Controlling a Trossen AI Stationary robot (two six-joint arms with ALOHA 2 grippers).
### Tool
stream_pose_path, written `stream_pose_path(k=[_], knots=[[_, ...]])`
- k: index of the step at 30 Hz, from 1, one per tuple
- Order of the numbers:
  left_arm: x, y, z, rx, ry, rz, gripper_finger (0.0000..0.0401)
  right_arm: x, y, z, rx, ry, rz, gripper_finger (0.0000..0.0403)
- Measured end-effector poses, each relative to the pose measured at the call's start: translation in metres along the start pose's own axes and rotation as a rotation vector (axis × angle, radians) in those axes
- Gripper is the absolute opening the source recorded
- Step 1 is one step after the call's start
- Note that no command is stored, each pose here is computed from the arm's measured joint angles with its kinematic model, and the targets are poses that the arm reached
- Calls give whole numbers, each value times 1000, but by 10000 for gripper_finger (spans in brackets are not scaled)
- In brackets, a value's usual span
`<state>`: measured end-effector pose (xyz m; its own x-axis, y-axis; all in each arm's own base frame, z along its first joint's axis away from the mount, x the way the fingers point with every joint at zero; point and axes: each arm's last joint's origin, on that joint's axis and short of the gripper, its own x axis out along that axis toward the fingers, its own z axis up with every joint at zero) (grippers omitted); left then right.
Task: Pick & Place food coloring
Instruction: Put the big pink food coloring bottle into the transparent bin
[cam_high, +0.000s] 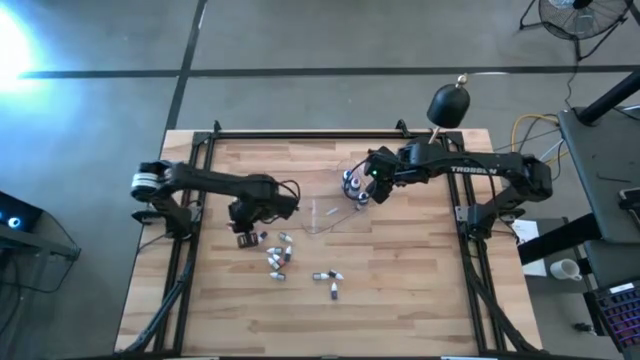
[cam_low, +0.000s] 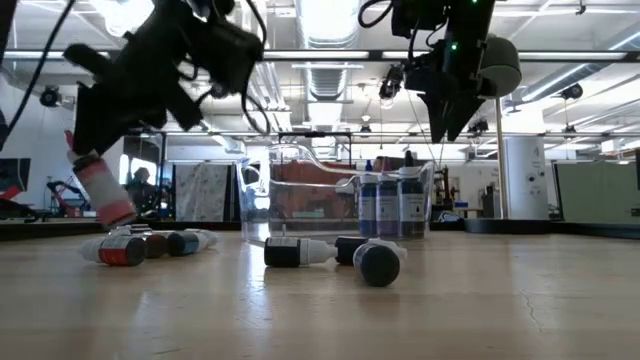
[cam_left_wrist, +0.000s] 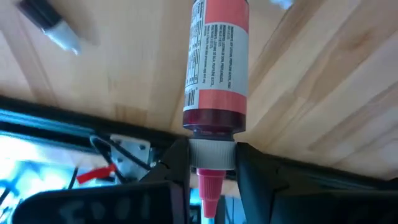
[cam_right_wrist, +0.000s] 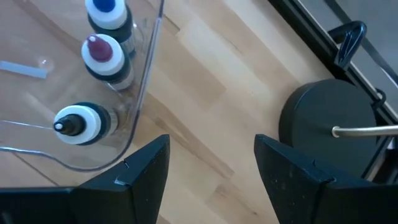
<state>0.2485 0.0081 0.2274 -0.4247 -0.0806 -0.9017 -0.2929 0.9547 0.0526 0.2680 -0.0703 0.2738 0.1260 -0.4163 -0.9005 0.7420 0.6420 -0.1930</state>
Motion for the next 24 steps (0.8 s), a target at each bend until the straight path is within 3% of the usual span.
stream_pose_path(k=[7,15,24], knots=[[16,-6,17,-35,99,16,60,-3,0,2,-36,-14,5,228],[30,-13,33,-88,219,-92,60,-1,-3,5,-89,-19,3,228],[0,-13,40,-126,83,-82,60,2,-7,10,-171,-40,3,228]])
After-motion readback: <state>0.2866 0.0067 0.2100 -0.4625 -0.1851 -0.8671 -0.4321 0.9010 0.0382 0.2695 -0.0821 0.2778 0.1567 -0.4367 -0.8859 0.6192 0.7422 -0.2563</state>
